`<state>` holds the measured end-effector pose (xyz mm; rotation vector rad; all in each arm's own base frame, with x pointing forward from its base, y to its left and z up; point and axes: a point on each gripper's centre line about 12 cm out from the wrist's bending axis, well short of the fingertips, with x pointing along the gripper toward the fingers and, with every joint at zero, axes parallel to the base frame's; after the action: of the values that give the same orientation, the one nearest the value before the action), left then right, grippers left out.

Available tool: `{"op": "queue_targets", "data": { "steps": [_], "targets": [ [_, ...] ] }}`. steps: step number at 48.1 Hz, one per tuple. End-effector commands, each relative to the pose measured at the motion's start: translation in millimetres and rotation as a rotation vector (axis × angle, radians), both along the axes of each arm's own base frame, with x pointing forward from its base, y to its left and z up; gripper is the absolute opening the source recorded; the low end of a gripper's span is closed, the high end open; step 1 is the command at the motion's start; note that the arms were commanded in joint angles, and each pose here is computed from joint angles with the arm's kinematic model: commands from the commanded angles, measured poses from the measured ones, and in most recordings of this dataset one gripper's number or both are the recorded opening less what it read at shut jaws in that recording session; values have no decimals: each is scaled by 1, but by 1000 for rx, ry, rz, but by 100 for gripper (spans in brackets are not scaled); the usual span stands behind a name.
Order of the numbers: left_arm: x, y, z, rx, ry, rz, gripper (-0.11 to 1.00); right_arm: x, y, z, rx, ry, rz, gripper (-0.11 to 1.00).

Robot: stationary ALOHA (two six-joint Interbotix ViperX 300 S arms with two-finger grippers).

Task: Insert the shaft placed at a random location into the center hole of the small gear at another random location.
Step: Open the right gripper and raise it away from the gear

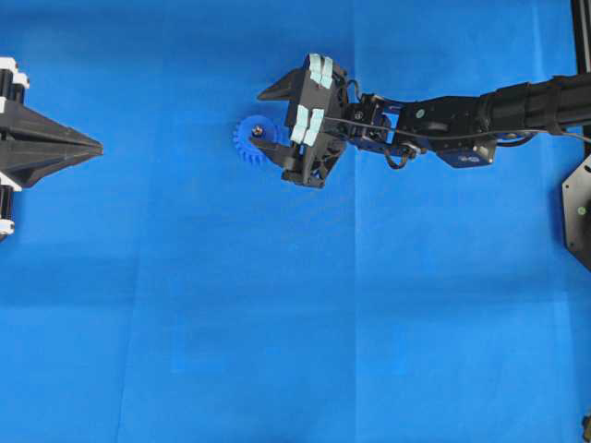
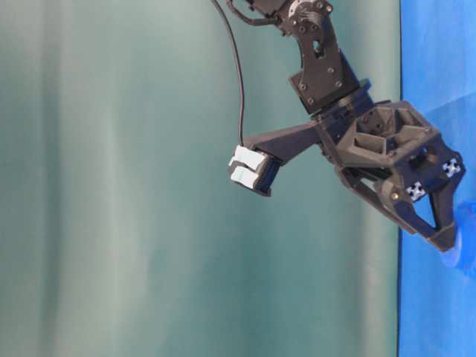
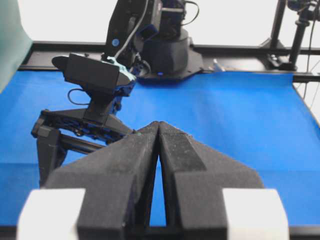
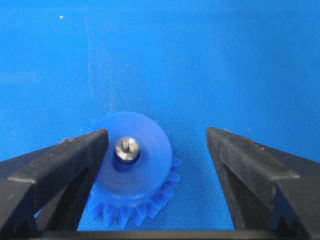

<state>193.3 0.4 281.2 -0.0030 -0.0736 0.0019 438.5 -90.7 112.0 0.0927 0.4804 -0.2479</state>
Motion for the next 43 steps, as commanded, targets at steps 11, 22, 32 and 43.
{"op": "queue_targets", "data": {
  "steps": [11,22,32,43],
  "targets": [
    [1,0,4,-3,-12,0,0,-2,2,33,-15,-69,4,88],
    [1,0,4,-2,-12,0,0,-5,4,66,-35,-137,11,88],
    [1,0,4,0,-12,0,0,-10,8,90,-39,-164,21,88],
    [1,0,4,-2,-14,0,0,-16,11,108,-42,-197,25,88]
  ]
}}
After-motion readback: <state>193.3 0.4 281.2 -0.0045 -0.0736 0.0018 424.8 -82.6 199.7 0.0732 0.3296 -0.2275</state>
